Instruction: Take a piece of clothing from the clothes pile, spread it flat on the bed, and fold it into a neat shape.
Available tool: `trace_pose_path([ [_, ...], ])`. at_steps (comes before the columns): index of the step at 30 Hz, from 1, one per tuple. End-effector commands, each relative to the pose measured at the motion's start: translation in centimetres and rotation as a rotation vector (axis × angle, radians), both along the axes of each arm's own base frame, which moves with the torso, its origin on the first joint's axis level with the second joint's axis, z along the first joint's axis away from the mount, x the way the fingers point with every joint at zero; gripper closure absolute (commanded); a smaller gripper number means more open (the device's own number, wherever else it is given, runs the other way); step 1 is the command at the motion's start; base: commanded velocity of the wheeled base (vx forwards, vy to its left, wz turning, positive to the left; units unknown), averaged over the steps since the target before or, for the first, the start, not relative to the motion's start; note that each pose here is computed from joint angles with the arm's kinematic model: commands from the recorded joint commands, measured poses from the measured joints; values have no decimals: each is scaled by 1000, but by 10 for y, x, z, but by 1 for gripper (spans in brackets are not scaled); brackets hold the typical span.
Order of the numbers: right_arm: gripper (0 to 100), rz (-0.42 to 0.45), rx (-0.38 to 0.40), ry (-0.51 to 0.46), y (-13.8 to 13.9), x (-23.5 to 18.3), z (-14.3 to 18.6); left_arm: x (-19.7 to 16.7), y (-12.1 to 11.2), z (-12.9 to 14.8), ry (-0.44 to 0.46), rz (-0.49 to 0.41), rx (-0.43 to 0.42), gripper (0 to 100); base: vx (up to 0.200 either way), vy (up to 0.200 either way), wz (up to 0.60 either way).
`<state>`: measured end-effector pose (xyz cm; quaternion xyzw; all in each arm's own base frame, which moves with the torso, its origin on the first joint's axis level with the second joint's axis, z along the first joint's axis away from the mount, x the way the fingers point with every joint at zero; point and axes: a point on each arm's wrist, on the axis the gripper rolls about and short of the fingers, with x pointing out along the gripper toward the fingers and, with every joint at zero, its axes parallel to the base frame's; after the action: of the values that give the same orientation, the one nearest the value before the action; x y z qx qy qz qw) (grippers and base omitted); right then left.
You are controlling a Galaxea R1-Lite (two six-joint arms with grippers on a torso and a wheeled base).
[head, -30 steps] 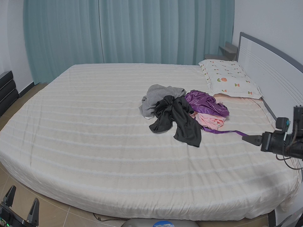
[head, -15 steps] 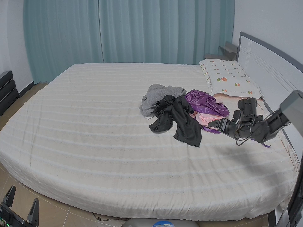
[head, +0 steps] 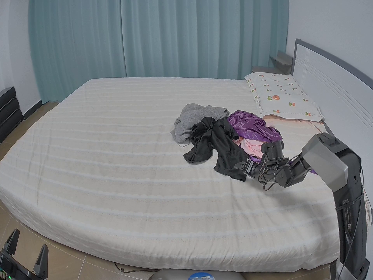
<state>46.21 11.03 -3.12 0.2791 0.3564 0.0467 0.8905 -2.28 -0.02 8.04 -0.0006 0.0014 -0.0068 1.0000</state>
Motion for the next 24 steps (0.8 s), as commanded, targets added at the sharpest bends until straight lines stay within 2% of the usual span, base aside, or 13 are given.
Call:
trace_pose_path([
  [1,0,18,10,7,9,6,-15,0,0,-5,6,0,0,0,0,0,0],
  [13,0,34,43,-20,17,17,-15,0,0,-5,6,0,0,0,0,0,0],
  [19,0,44,48,-30,29,22,-20,0,0,-5,6,0,0,0,0,0,0],
  [20,100,45,42,-18,32,23,-21,0,0,-5,6,0,0,0,0,0,0],
  [24,100,41,38,-3,31,23,-23,0,0,-5,6,0,0,0,0,0,0],
])
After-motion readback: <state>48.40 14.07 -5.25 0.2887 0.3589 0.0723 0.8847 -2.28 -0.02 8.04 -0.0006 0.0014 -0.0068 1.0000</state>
